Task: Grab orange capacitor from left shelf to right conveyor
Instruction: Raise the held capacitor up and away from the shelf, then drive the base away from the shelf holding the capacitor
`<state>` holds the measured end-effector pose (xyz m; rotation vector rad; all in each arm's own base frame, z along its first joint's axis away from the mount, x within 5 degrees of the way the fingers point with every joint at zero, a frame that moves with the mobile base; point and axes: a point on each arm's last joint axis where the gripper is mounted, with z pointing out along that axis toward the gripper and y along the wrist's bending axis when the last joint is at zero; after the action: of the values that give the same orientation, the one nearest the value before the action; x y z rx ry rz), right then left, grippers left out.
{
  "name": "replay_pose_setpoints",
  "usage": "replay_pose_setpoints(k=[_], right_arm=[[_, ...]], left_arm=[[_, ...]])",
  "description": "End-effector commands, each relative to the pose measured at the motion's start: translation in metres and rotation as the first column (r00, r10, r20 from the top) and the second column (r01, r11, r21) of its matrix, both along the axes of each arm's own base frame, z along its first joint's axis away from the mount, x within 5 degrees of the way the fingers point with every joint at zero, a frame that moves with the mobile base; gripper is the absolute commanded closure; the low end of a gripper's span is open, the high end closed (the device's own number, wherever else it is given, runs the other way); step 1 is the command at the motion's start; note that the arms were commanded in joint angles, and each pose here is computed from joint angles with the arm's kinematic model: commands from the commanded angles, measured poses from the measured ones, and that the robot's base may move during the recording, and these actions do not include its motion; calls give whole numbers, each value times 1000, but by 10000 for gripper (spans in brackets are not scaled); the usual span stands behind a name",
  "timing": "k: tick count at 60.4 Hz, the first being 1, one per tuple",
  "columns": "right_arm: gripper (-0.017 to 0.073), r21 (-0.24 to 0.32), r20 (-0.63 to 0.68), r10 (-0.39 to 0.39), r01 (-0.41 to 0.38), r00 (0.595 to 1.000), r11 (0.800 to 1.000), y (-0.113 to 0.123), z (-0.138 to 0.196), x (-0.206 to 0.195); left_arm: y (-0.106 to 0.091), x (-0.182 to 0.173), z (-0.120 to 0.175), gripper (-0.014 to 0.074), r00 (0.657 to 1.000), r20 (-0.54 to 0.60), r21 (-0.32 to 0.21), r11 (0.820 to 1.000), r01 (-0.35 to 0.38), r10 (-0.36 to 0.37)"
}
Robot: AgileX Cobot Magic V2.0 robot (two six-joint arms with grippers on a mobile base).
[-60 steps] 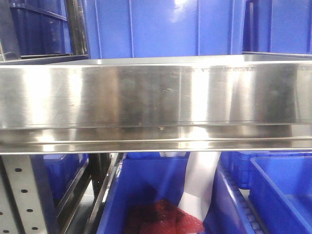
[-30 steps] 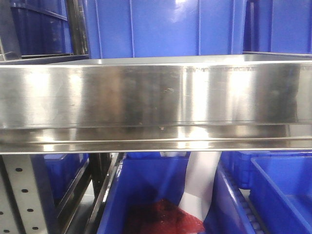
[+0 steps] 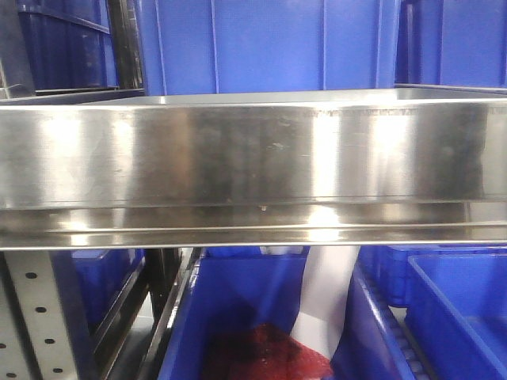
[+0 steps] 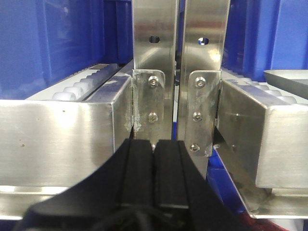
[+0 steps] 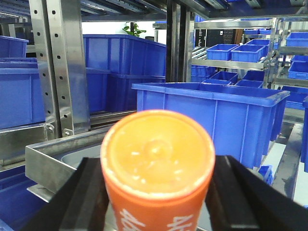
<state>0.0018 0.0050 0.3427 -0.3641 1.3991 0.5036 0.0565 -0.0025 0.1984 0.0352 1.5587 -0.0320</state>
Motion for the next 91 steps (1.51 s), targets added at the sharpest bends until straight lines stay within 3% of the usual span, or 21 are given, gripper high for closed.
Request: replay_pose_setpoints(k=[1, 91], right_arm=[[510, 54, 95, -11, 5, 995, 999, -2, 16, -2], [510, 54, 95, -11, 5, 995, 999, -2, 16, -2]], left_arm=[[0, 0, -1, 719, 998, 67, -15, 1000, 6, -5], [0, 0, -1, 719, 998, 67, -15, 1000, 6, -5]])
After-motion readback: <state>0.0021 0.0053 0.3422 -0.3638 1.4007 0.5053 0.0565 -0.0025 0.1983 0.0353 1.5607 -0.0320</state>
